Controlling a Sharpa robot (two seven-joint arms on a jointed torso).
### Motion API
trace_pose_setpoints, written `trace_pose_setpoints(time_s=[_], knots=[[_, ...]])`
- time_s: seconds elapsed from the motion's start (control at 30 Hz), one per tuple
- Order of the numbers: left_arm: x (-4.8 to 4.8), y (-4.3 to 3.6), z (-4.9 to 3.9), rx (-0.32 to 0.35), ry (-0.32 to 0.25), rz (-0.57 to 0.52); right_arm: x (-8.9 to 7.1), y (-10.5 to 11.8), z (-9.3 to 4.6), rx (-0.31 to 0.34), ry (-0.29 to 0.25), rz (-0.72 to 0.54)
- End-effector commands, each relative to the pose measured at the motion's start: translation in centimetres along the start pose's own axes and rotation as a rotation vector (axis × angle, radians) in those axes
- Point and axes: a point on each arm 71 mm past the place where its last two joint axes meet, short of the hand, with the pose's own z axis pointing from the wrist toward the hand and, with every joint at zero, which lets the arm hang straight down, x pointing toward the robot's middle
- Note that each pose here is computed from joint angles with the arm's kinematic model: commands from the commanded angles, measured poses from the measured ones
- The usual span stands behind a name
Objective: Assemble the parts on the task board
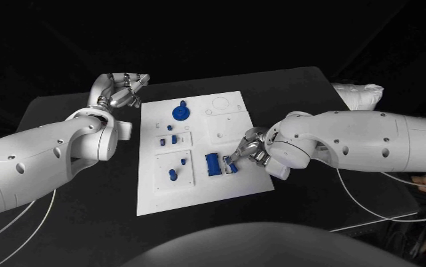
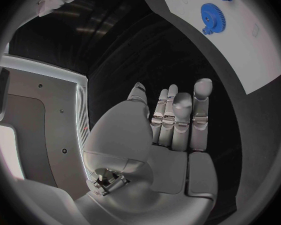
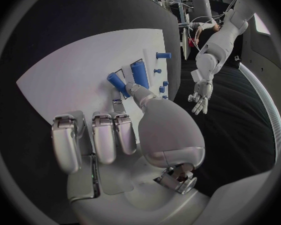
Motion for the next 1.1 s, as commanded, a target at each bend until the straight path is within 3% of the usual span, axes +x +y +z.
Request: trace_pose_setpoints(time_s=[0.03, 1.1], knots=[[0.30, -0.20, 0.02, 0.011, 0.016, -0.004, 0.18, 0.00, 0.07, 0.003, 0.016, -0.011], [0.44, -0.23, 0.07, 0.011, 0.019, -0.006, 0.39, 0.23, 0.19, 0.006, 0.018, -0.008]])
